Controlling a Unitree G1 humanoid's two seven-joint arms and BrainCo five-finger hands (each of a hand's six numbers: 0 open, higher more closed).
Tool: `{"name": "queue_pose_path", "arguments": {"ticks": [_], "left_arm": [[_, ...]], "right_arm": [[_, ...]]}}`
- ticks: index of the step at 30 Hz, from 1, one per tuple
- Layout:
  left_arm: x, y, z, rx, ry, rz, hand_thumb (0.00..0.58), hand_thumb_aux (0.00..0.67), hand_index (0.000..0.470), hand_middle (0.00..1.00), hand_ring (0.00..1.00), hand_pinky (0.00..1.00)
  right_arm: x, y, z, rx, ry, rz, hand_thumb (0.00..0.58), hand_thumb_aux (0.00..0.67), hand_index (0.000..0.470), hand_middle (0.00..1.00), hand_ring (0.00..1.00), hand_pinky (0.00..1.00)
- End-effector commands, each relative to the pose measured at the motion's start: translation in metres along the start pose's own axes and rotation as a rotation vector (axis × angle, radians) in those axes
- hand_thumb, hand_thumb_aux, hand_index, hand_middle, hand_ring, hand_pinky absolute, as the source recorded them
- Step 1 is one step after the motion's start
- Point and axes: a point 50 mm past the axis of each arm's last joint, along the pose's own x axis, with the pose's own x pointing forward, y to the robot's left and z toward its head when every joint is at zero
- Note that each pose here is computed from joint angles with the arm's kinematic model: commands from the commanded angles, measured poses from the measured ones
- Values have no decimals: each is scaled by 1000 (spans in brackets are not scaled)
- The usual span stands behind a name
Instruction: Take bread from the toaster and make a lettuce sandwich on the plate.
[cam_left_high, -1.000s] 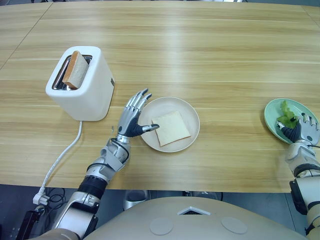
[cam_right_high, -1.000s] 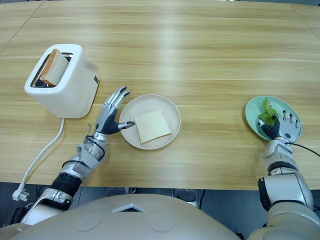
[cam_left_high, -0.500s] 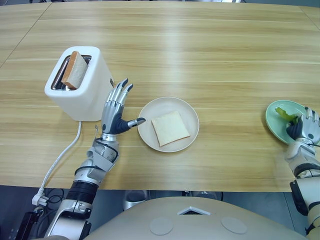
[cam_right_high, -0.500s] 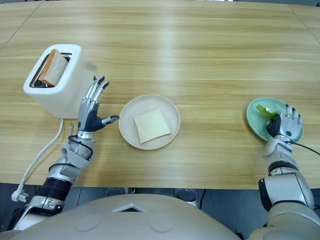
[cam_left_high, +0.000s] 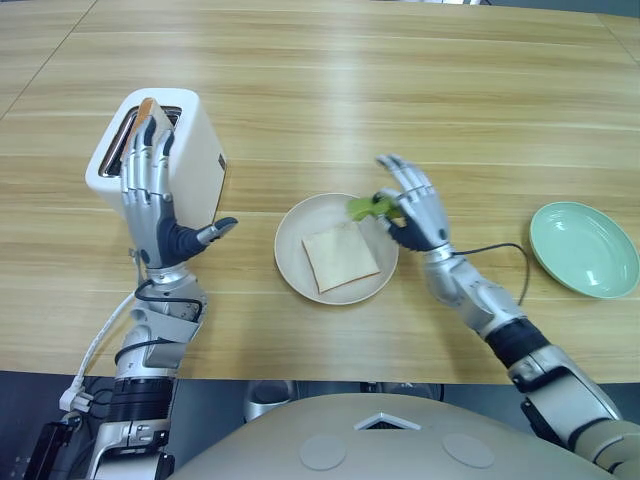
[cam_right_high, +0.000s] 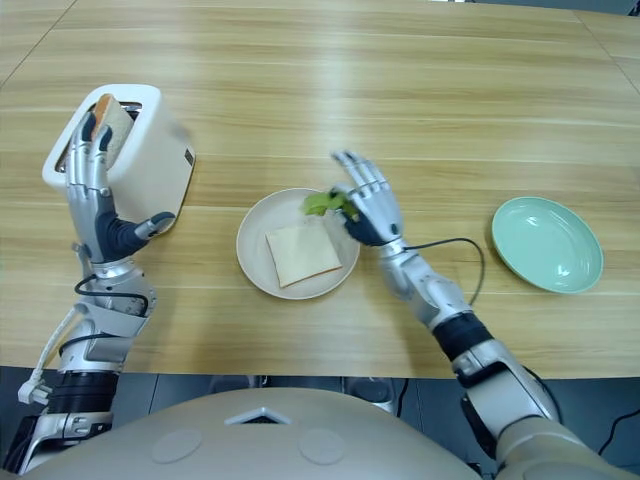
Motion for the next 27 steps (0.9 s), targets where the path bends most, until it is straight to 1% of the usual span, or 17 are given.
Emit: {"name": "queue_pose_path", "arguments": {"ticks": [1, 4, 8, 10, 11, 12, 13, 14, 21, 27], "left_arm": [[9, 13, -13, 114, 40, 26, 0, 0, 0, 0, 0, 0], [18, 28, -27, 221, 73, 50, 0, 0, 0, 0, 0, 0], [27, 39, -64, 344, 217, 10, 0, 0, 0, 0, 0, 0], [32, 40, -76, 390, 264, -31, 0, 0, 0, 0, 0, 0], [34, 39, -81, 397, 281, -51, 0, 0, 0, 0, 0, 0], [36, 37, -86, 400, 299, -75, 0, 0, 0, 0, 0, 0], [38, 35, -90, 409, 309, -109, 0, 0, 0, 0, 0, 0], [39, 33, -93, 413, 316, -132, 0, 0, 0, 0, 0, 0], [44, 13, -106, 422, 342, -303, 0, 0, 0, 0, 0, 0], [48, 5, -107, 411, 349, -396, 0, 0, 0, 0, 0, 0]], "right_arm": [[-10, 22, 1, -23, -19, 103, 580, 670, 460, 0, 0, 0], [-15, 30, 4, -29, -41, 139, 580, 670, 460, 0, 0, 0], [-21, 35, 4, -36, -41, 172, 580, 670, 460, 0, 0, 0], [-23, 36, 3, -50, -48, 184, 580, 670, 460, 0, 0, 0], [-23, 35, 3, -56, -49, 185, 572, 591, 406, 0, 0, 0], [-24, 34, 3, -57, -48, 183, 476, 386, 265, 0, 0, 0], [-25, 33, 3, -60, -49, 181, 476, 386, 265, 0, 0, 0], [-26, 32, 2, -63, -50, 179, 0, 0, 0, 0, 0, 0], [-34, 18, 4, -109, -73, 156, 0, 0, 0, 0, 0, 0], [-39, 2, 5, -158, -82, 126, 0, 0, 0, 0, 0, 0]]}}
